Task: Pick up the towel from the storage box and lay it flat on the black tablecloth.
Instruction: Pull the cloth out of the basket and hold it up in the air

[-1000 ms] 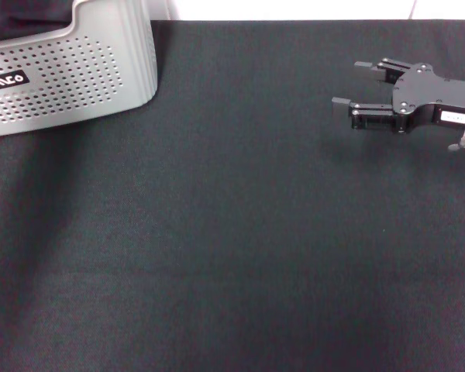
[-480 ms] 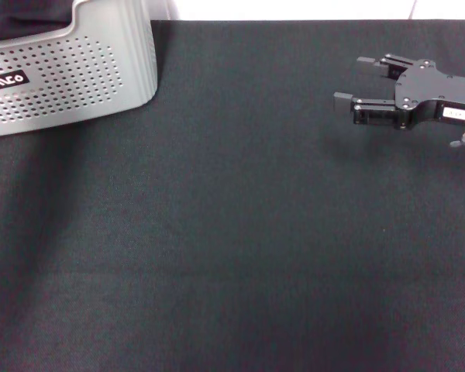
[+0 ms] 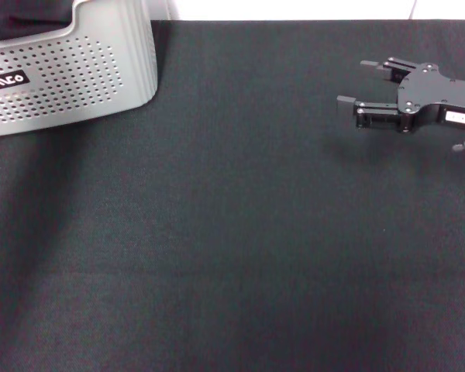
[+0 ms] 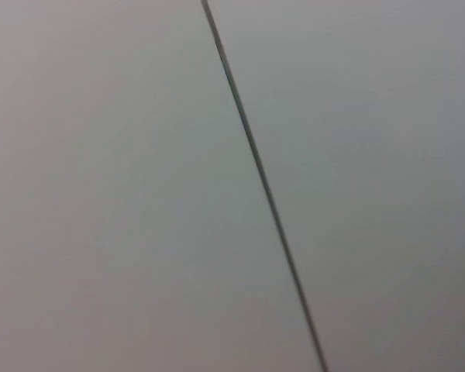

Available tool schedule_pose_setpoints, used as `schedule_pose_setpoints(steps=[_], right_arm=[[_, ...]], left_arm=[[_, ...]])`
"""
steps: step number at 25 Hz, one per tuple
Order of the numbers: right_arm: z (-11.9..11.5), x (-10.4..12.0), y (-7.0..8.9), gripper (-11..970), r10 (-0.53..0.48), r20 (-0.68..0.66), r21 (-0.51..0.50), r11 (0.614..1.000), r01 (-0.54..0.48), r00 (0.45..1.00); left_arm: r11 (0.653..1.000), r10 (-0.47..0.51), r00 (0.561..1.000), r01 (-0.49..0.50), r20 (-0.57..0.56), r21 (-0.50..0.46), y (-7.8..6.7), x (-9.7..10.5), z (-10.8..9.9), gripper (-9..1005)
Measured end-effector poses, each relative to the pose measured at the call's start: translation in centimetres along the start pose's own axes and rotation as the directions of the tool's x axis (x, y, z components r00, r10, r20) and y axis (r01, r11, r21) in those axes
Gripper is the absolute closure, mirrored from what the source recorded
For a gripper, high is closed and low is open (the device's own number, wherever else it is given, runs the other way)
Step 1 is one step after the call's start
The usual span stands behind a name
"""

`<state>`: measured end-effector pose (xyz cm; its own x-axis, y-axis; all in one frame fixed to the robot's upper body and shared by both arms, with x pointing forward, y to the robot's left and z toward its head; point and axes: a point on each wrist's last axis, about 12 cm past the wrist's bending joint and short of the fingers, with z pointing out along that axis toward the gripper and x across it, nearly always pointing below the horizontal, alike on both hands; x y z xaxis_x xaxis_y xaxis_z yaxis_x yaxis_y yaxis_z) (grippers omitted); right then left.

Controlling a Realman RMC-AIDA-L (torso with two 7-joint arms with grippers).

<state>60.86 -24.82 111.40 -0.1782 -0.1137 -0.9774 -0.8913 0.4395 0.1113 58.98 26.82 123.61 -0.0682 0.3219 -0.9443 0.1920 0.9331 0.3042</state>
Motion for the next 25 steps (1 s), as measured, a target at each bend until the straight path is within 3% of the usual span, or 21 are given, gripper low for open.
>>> schedule_pose_setpoints(steps=[6,10,11,12,16,19,25], right_arm=[[-0.1,0.0,0.0,196,-0.003,0.001,0.005,1.0,0.003,1.0],[-0.1,0.1,-0.1,198,-0.009,0.002,0.008,1.0,0.009,1.0],[-0.1,0.0,-0.1,198,-0.009,0.002,0.008,1.0,0.009,1.0],[-0.1,0.0,-0.1,199,-0.01,0.003,0.007,1.0,0.01,1.0],[0.0,-0.1,-0.1,200,-0.013,0.007,0.005,1.0,0.012,1.0],[0.0,-0.2,-0.1,201,-0.011,0.019,0.012,1.0,0.011,1.0],[0.1,-0.2,0.0,204,-0.009,0.025,0.007,1.0,0.009,1.0]], left_arm=[[0.99,-0.107,0.99,0.098,0.089,0.102,-0.2,-0.6,-0.6,962],[0.963,-0.189,0.972,0.155,0.141,0.221,0.4,-1.0,-1.4,963],[0.93,-0.257,0.952,0.196,0.167,0.311,1.1,-1.0,-2.1,963],[0.93,-0.257,0.952,0.196,0.167,0.311,1.1,-1.0,-2.1,963],[0.849,-0.377,0.9,0.243,0.217,0.469,2.6,-0.9,-3.1,964],[0.767,-0.462,0.855,0.252,0.235,0.59,3.4,-0.7,-3.7,964],[0.634,-0.544,0.809,0.222,0.223,0.741,3.8,-0.6,-4.6,966]])
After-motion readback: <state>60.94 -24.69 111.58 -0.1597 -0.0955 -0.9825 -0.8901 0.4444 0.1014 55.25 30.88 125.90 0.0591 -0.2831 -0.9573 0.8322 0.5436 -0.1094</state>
